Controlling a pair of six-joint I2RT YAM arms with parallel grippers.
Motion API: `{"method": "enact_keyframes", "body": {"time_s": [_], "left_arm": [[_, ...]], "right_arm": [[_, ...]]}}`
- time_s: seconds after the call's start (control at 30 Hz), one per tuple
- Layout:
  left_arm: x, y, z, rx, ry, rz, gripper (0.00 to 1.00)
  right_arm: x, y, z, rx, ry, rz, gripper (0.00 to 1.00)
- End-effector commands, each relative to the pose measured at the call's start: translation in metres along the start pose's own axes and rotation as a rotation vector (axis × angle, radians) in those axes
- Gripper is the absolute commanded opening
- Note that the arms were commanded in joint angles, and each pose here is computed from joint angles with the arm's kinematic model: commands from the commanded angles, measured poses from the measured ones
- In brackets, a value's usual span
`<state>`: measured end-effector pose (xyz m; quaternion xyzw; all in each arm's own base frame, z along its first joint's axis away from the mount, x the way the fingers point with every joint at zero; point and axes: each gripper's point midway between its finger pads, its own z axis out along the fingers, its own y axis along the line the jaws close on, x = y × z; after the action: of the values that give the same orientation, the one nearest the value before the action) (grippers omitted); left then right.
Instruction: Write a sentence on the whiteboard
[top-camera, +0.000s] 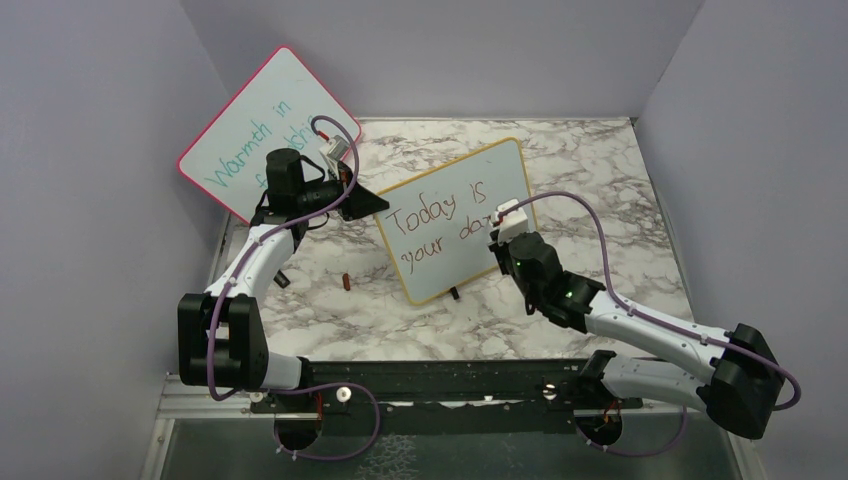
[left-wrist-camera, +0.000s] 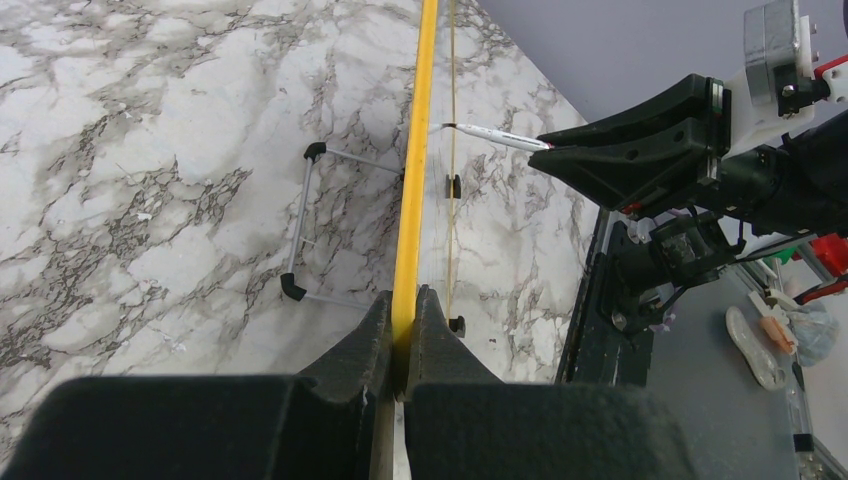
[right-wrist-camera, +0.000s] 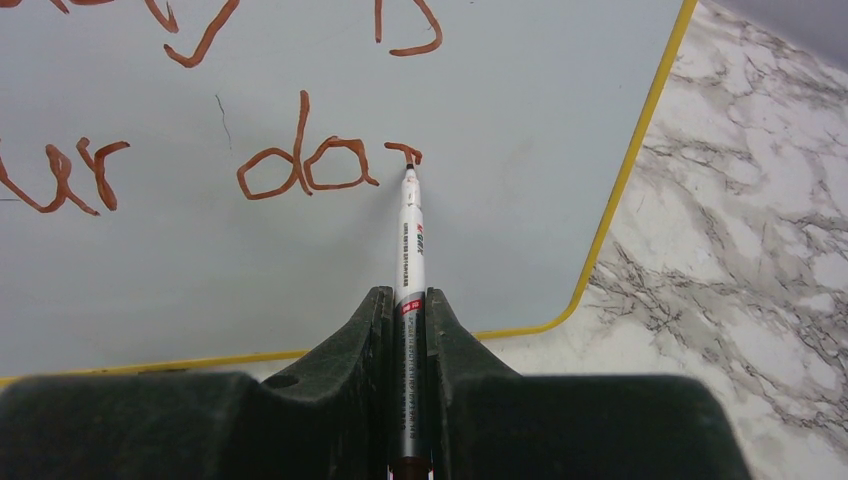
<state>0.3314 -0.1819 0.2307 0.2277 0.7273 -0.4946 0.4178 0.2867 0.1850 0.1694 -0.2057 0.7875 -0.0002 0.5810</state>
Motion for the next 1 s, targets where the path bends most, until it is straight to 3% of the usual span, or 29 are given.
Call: {"method": "enact_keyframes", "body": {"time_s": [0.0, 0.47, 0.97], "left_arm": [[0.016, 0.021, 0.0, -0.067, 0.034, -0.006, 0.0], [0.016, 0.021, 0.0, -0.065, 0.034, -0.005, 0.0], [0.016, 0.021, 0.0, -0.063, 0.034, -0.006, 0.0]], "right_arm": [[0.011, -0.004, -0.002, 0.016, 0.03, 0.0, 0.01], [-0.018, -0.017, 0.001, 0.081, -0.058, 0.0, 0.0], [-0.019, -0.012, 0.008, 0.064, -0.048, -0.018, 0.01]]}}
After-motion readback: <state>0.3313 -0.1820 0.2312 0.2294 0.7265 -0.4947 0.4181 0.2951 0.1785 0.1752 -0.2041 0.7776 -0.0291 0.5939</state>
